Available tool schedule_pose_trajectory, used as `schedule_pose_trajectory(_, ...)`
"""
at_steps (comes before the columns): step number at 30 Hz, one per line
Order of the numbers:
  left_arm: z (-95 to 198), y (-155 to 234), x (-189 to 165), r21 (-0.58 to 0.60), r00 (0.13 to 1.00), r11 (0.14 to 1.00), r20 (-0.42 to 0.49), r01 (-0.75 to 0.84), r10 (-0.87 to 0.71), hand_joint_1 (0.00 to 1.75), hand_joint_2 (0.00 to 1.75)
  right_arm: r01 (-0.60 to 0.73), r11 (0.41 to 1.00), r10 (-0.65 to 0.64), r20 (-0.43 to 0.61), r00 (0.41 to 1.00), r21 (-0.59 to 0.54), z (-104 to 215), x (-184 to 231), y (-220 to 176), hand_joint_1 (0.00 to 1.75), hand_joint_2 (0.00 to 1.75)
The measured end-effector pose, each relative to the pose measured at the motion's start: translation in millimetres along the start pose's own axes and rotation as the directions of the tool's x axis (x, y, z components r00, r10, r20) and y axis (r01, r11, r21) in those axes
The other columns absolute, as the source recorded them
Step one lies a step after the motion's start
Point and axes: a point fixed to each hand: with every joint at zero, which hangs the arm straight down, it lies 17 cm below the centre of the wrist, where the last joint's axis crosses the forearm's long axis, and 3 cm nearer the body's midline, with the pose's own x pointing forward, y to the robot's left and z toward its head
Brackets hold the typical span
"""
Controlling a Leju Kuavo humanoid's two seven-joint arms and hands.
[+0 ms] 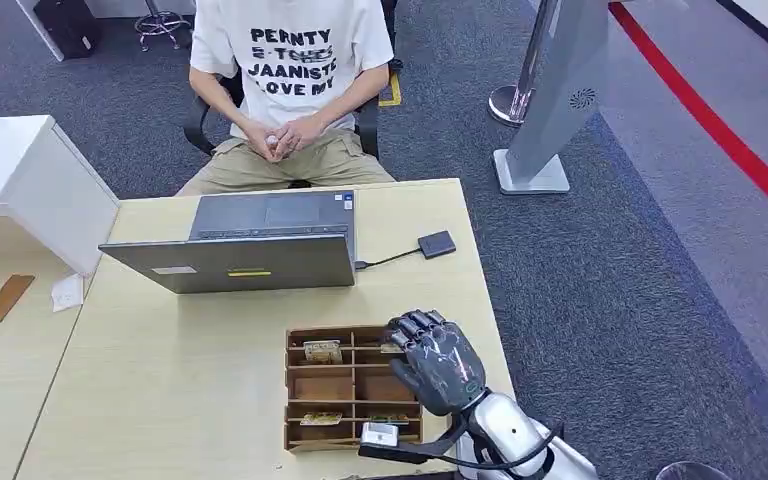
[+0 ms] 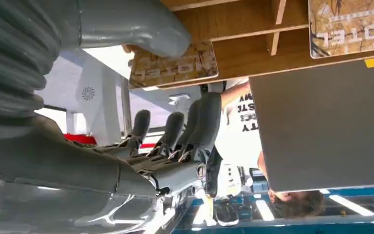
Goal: Pass the card to the sensor for recognition and then transmit it.
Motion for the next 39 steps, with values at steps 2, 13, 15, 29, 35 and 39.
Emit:
schedule_pose_trajectory(2,0,0,0,0.0,1.0,1.0,0.0,0.0,0.0,0.0,0.0,0.0,1.0,0.0,-0.002,1.0,0.002,0,-1,1,1.59,1.75)
schedule_pose_trajectory(13,0,0,0,-0.001,1.0,1.0,0.0,-0.003,0.003,0.0,0.0,-0.002,1.0,0.002,-0.007,1.0,0.01,0,-2,2,1.75,1.75)
schedule_pose_trajectory(15,0,0,0,-0.001,1.0,1.0,0.001,-0.005,0.005,0.0,0.0,-0.002,1.0,0.002,-0.007,1.0,0.011,0,-2,2,1.75,1.75)
schedule_pose_trajectory(29,0,0,1,-0.003,1.0,1.0,0.004,-0.009,0.009,0.0,0.0,0.069,0.996,-0.069,-0.002,0.998,-0.049,-1,1,-14,1.75,1.75)
schedule_pose_trajectory(35,0,0,2,-0.003,1.0,1.0,0.011,-0.019,0.019,0.0,0.0,0.31,0.921,-0.301,0.075,0.951,-0.238,6,18,-71,1.75,1.75)
schedule_pose_trajectory(39,0,0,2,0.001,1.0,1.0,0.013,-0.024,0.024,0.0,0.0,0.466,0.799,-0.444,0.151,0.883,-0.379,14,26,-121,1.75,1.75)
